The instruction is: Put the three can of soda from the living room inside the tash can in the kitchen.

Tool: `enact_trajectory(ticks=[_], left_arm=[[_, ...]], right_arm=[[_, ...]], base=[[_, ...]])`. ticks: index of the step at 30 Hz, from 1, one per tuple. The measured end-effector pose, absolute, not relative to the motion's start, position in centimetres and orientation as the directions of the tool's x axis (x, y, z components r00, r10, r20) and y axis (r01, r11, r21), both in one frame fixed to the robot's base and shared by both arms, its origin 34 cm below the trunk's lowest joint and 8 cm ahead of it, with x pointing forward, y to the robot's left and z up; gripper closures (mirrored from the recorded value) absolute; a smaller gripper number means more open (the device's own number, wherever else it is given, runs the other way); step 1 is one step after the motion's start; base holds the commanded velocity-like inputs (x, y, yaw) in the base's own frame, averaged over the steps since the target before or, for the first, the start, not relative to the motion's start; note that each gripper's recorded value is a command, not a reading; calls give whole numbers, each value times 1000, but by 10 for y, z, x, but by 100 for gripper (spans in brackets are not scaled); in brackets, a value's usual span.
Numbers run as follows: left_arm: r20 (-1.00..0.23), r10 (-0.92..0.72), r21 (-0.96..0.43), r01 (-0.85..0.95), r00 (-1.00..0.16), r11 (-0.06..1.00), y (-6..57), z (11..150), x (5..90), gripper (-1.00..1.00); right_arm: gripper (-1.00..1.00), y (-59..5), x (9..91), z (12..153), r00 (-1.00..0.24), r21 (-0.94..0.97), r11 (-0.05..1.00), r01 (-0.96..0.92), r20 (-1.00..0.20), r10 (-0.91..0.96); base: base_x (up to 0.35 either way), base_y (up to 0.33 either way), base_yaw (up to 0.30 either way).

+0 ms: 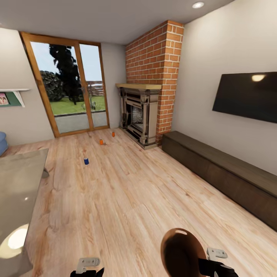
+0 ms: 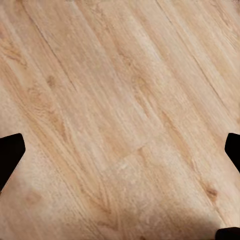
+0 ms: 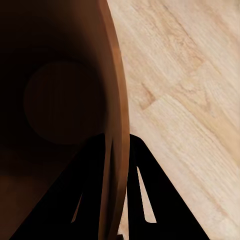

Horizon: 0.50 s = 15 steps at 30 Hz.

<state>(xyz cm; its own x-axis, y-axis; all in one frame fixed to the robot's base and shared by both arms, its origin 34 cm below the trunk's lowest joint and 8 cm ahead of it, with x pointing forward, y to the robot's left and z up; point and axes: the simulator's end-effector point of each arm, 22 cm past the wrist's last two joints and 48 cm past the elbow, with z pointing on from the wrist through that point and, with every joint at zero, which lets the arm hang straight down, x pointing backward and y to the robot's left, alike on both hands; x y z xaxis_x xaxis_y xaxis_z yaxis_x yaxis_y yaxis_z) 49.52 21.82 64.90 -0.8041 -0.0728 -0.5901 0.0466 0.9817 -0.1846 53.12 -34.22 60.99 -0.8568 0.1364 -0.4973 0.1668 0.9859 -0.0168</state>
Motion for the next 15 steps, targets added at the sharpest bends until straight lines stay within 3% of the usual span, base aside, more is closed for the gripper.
enact_trajectory(ticks=[15], left_arm=[[-595,-73,-184,48,-800,982,218,651,497,-100]], right_arm=[[100,-342,533,613,-853,-16,986,166,-504,136]], base=[[343,1,0]])
